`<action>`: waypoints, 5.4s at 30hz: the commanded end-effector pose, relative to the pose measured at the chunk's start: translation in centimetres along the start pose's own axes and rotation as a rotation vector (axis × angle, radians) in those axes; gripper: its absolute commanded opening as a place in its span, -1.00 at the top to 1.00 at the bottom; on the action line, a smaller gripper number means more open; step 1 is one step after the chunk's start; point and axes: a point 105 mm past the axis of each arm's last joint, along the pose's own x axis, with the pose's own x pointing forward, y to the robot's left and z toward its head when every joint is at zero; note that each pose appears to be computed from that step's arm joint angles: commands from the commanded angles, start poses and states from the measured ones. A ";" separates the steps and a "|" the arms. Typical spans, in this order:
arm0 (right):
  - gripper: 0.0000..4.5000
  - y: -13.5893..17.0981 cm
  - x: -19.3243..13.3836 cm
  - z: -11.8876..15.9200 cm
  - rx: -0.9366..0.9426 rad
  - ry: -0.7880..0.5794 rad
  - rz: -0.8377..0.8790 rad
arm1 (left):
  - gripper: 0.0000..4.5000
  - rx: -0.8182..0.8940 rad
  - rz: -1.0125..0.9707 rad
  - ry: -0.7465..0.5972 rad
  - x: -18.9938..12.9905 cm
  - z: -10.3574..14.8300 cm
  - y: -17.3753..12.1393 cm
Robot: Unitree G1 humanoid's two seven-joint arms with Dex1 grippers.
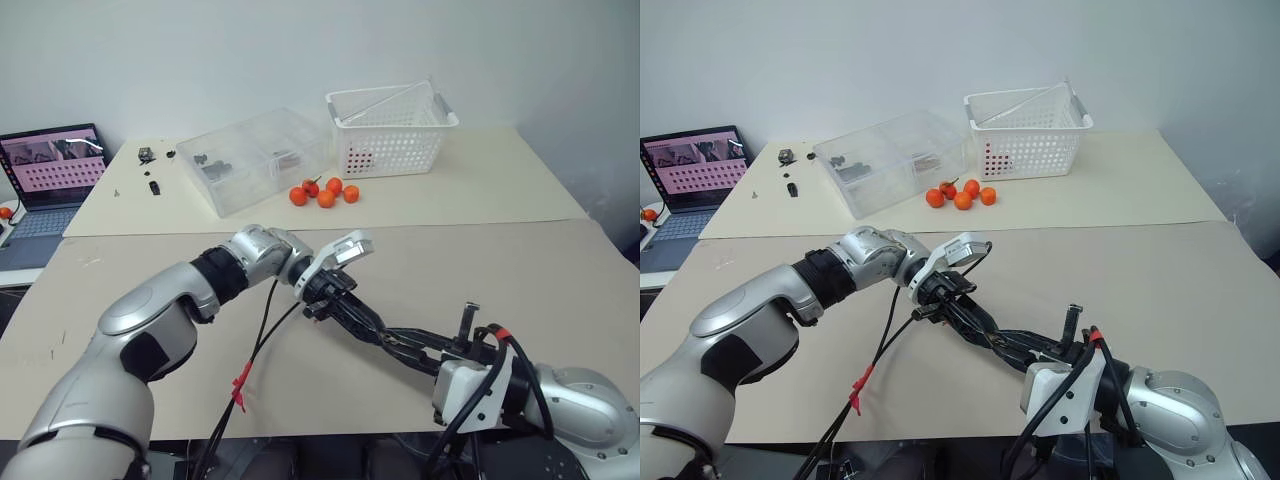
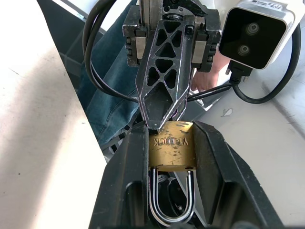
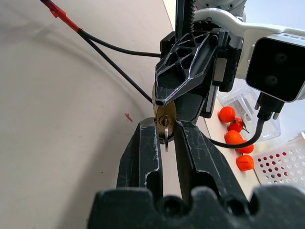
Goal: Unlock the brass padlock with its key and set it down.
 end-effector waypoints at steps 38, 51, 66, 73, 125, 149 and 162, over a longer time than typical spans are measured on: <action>0.21 -0.1 0.3 2.3 -0.013 -0.094 -0.044 | 0.63 0.047 -0.023 0.013 0.4 1.0 -0.3; 0.96 -0.2 0.4 2.2 -0.011 -0.097 -0.041 | 0.63 0.054 -0.019 0.012 0.2 1.2 -0.4; 0.96 -0.5 0.5 1.9 -0.011 -0.104 -0.039 | -0.16 0.051 -0.010 -0.004 -0.3 1.5 -0.6; 0.96 -0.6 0.6 1.8 -0.005 -0.106 -0.038 | -0.86 0.051 -0.001 -0.037 -0.9 2.1 -1.1; 0.96 -6.7 2.4 -5.2 0.730 -0.031 -0.010 | -0.01 0.626 0.734 -0.187 -8.3 0.7 -3.8; 0.96 -6.5 3.9 -0.1 0.732 -0.169 0.052 | 0.98 0.613 0.693 -0.192 -7.4 1.1 -2.1; 0.96 -5.4 3.6 -0.6 0.754 -0.124 0.062 | 0.98 0.636 0.689 -0.185 -7.6 1.7 -1.9</action>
